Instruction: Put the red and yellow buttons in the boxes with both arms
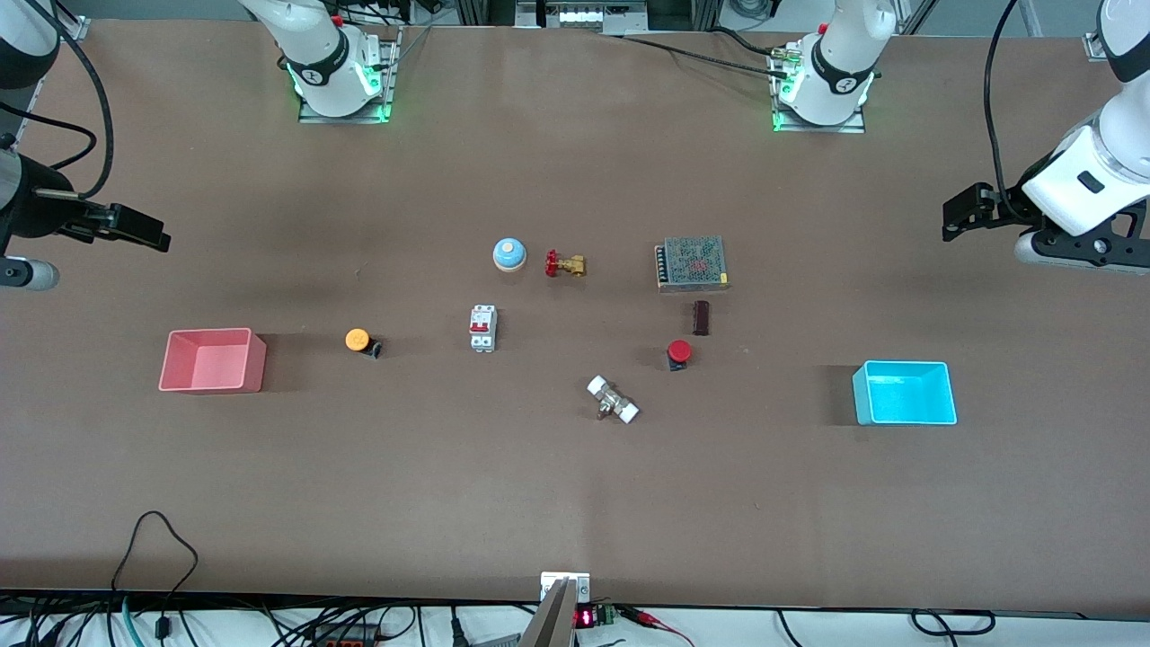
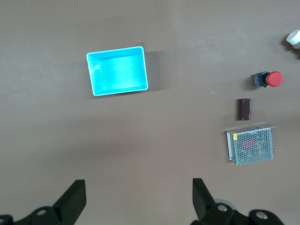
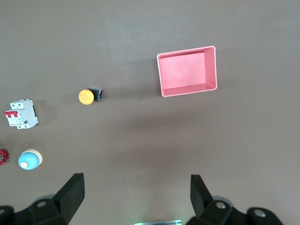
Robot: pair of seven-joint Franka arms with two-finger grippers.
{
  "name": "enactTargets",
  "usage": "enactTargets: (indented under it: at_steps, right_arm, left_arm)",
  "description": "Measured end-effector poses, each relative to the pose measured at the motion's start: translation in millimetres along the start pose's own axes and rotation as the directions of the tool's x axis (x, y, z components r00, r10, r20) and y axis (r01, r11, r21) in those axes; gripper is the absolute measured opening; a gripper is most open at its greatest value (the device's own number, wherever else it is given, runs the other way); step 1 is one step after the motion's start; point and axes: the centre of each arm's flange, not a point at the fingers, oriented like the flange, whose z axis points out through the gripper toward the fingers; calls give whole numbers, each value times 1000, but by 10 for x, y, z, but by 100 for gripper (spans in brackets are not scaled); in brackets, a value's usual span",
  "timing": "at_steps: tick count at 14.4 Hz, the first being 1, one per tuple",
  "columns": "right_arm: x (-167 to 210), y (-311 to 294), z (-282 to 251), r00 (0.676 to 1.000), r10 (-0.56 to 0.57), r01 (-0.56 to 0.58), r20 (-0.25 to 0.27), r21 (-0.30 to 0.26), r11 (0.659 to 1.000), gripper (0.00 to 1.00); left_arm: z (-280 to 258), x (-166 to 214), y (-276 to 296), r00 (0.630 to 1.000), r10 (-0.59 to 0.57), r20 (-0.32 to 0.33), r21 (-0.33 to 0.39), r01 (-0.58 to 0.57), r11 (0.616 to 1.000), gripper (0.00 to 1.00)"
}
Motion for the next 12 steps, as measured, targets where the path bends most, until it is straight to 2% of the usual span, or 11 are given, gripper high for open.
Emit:
enactTargets:
  at_steps: [2,3,5,7,9,12]
  right_arm:
    - [128,-46,301,999,-6,7,45,-3,1000,100]
    - [226,-72,475,999,-10,10,45,-1,1000,100]
    - [418,-146,824,1000,-19,19,17,5,1000,100]
    - [553,-234,1177,1000,-21,21,-10,12,1000,100]
    - [597,-370,1536,999,29,-29,-16,17,999,100]
    - [530,-773,1954,994,106,-105,-40,35,994,100]
  left_arm:
    - [0,0,0,1000,0,0,0,0,1000,100]
    - [1,-1,0,1000,0,1,0,0,1000,100]
    - [32,0,18,1000,3,14,-1,-3,1000,100]
    - [223,26,106,997,21,80,-8,-20,1000,100]
    - [446,118,347,991,40,125,-31,-36,999,100]
    - [798,423,825,992,-45,118,-67,54,996,100]
